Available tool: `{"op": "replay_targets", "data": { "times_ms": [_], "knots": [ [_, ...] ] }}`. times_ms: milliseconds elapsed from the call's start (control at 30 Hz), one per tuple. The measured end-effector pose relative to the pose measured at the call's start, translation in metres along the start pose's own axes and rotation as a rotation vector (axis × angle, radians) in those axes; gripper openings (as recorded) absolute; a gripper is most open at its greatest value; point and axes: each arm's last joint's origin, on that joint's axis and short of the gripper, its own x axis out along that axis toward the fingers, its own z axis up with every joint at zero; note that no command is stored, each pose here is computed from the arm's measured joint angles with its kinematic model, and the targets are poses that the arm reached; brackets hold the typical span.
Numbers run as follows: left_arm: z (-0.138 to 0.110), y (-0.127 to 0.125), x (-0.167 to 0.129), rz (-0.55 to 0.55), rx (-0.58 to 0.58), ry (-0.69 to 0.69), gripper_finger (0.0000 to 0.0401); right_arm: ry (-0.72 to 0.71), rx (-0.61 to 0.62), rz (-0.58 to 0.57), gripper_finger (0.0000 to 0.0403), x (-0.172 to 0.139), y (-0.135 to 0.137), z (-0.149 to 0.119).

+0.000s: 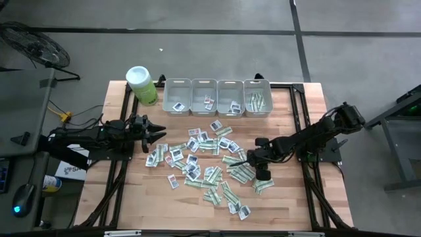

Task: Pick & Place First Aid Supplies
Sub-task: Put the alcohol pad into the left gray bin

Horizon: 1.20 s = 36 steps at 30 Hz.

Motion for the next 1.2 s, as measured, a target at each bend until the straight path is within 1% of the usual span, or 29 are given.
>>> {"op": "replay_targets", "data": {
  "times_ms": [167, 333, 433, 633, 800, 967, 1067, 1200],
  "knots": [
    [0.0, 0.0, 0.0, 0.0, 0.0, 0.0, 0.015, -0.001, 0.003, -0.003, 0.007, 0.0, 0.0, 0.0],
    [0.0, 0.0, 0.0, 0.0, 0.0, 0.0, 0.015, -0.001, 0.053, -0.009, 0.003, 0.0, -0.001, 0.0],
    [0.0, 0.0, 0.0, 0.0, 0.0, 0.0, 0.015, 0.0, 0.053, -0.006, 0.0007, 0.0, -0.001, 0.0],
    [0.0, 0.0, 0.0, 0.0, 0.0, 0.0, 0.015, -0.007, 0.048, -0.016, 0.0002, -0.006, 0.001, 0.008],
    [0.0, 0.0, 0.0, 0.0, 0.0, -0.001, 0.015, 0.008, 0.044, -0.078, 0.0001, -0.019, 0.001, 0.018],
    [0.0, 0.0, 0.0, 0.0, 0.0, 0.0, 0.015, 0.098, 0.015, -0.169, 0.0001, -0.034, -0.003, 0.02],
    [0.0, 0.0, 0.0, 0.0, 0.0, 0.0, 0.015, 0.143, -0.039, -0.235, 0.0001, -0.043, -0.009, 0.022],
    [0.0, 0.0, 0.0, 0.0, 0.0, 0.0, 0.015, 0.158, -0.153, -0.296, 0.0, -0.053, -0.021, 0.031]
  ]
}}
